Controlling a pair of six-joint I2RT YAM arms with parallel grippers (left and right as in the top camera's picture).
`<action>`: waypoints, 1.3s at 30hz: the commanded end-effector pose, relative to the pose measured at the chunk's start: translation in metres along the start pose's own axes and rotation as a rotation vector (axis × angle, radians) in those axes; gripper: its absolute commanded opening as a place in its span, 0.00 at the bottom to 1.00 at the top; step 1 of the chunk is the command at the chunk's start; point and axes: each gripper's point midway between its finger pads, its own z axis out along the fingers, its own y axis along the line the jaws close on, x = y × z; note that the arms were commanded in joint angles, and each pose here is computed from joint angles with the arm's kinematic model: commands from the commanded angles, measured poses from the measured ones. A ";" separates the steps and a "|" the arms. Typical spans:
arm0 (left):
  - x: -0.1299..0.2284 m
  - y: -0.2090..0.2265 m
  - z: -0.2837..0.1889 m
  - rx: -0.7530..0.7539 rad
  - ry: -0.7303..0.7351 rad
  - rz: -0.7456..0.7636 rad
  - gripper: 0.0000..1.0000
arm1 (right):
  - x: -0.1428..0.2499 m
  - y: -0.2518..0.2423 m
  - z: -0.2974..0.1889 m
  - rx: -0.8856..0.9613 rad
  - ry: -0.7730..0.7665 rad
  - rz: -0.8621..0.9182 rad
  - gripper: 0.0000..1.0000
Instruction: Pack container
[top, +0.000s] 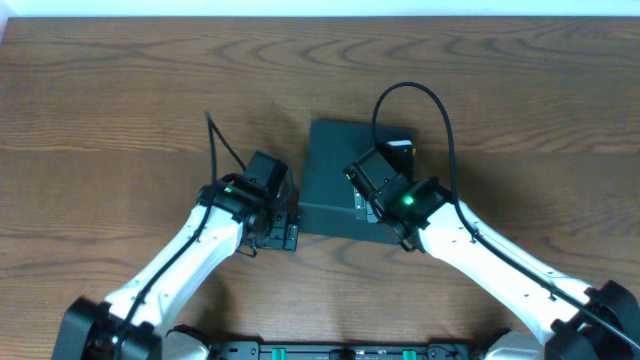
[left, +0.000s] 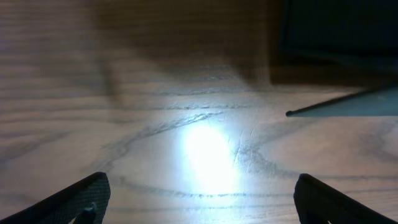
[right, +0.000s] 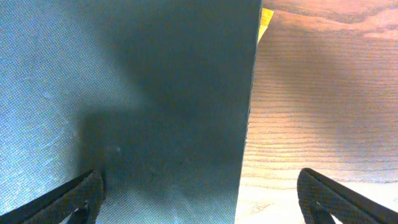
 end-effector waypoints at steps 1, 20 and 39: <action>0.003 -0.006 0.010 0.020 0.036 0.024 0.95 | 0.009 -0.007 0.008 0.047 0.019 -0.008 0.99; 0.002 -0.047 0.018 -0.148 -0.120 0.142 0.95 | 0.009 -0.006 0.008 0.045 0.017 -0.006 0.99; -0.019 -0.047 0.033 -0.211 -0.244 0.196 0.96 | 0.006 -0.009 0.010 0.048 0.013 0.034 0.99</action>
